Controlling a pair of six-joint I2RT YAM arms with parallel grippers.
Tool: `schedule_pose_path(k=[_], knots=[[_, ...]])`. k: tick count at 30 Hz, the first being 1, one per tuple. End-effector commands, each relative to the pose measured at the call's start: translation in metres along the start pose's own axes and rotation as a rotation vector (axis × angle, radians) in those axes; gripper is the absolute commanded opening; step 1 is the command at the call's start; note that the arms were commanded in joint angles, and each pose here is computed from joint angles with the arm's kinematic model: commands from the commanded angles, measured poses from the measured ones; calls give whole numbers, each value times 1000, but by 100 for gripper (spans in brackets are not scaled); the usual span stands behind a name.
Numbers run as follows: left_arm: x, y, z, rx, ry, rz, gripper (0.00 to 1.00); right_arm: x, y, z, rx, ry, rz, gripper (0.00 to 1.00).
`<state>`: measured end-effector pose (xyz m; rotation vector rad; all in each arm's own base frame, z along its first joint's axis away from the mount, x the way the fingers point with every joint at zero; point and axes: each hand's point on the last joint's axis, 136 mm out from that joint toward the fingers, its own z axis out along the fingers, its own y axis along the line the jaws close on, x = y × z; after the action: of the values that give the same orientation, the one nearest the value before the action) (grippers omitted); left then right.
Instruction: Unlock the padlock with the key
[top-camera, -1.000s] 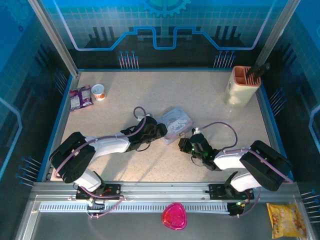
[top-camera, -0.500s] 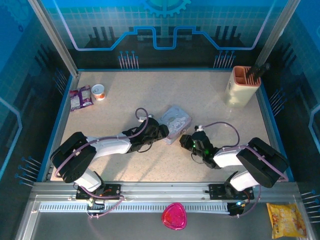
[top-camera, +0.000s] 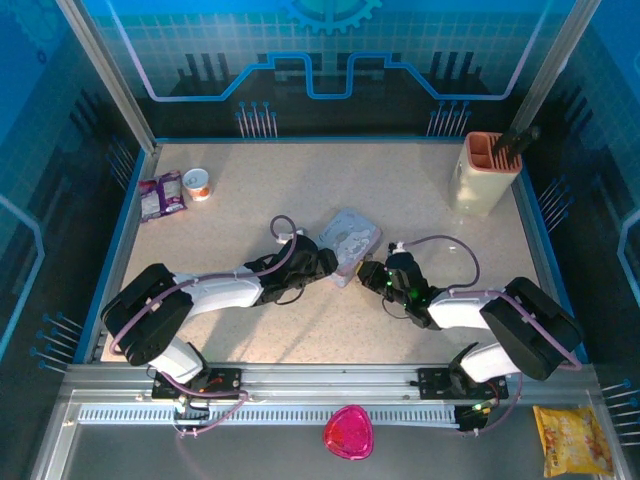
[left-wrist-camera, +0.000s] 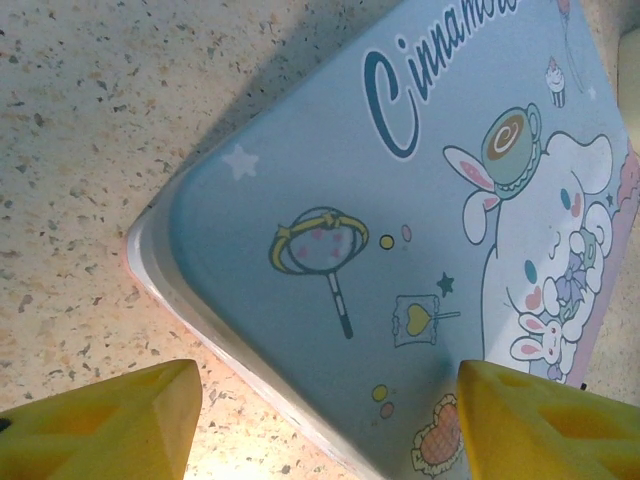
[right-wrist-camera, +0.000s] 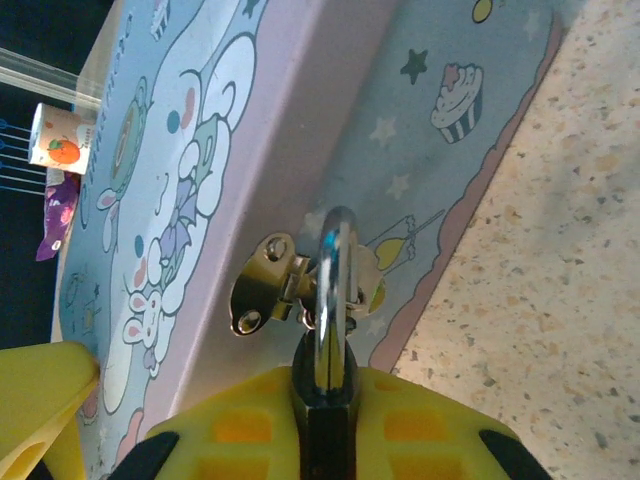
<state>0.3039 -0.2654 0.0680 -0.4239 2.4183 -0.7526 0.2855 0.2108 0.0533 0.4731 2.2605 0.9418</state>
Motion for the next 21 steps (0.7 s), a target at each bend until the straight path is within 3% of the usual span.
schedule_pose_path(k=[1, 9, 14, 21], knots=[[21, 43, 4, -149, 57, 13, 68, -27, 15, -6, -32, -78, -8, 10], [18, 44, 2, -153, 44, 12, 68, -35, -6, -17, 26, -76, -26, 13], [18, 40, 5, -147, 54, 16, 68, -26, -8, -13, 79, 17, -93, 15], [16, 38, 5, -153, 55, 23, 68, -11, -50, -19, 235, 58, -157, 20]])
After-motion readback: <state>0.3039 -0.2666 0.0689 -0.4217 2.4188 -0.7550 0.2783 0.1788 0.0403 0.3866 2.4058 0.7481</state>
